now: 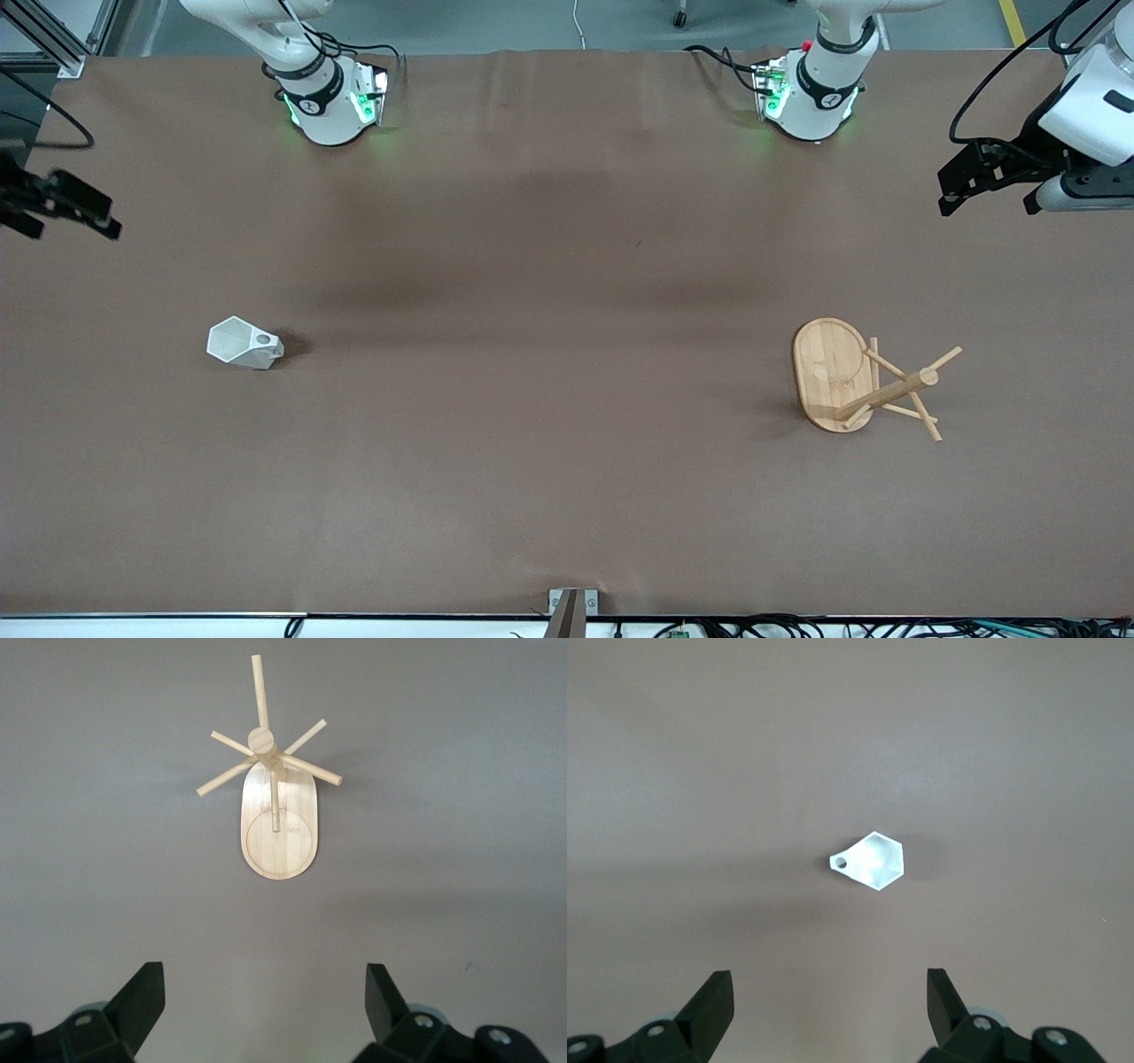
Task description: Hang cup on rack
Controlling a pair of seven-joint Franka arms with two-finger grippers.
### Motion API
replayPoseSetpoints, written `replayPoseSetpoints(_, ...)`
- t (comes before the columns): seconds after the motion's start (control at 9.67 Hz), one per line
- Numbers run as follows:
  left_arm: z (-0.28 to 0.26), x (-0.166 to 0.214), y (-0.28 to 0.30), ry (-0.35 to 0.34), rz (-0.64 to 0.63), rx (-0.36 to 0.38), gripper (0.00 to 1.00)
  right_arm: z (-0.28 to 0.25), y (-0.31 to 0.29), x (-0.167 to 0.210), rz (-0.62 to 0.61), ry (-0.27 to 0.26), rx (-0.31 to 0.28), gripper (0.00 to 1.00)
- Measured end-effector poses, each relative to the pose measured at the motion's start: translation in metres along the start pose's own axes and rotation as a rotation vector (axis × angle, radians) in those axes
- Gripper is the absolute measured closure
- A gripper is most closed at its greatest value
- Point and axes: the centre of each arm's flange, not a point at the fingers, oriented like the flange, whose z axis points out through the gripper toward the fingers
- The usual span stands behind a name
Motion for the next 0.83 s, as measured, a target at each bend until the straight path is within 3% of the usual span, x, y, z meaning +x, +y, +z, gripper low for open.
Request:
replayPoseSetpoints(0.31,0.001,0.000,0.002,-0.002,0.005,0.000,0.00,0.092,0.031,0.021,0.029,0.019,-0.010,0.04)
replayPoseSetpoints(0.72,0.006,0.003,0.004,-0.011,0.008,-0.001,0.00,0.209,0.072,0.020,0.021,-0.071,-0.023,0.05)
replayPoseSetpoints(0.83,0.006,0.004,0.004,-0.011,0.008,-0.001,0.00,0.237,0.079,0.016,0.003,-0.074,-0.027,0.05)
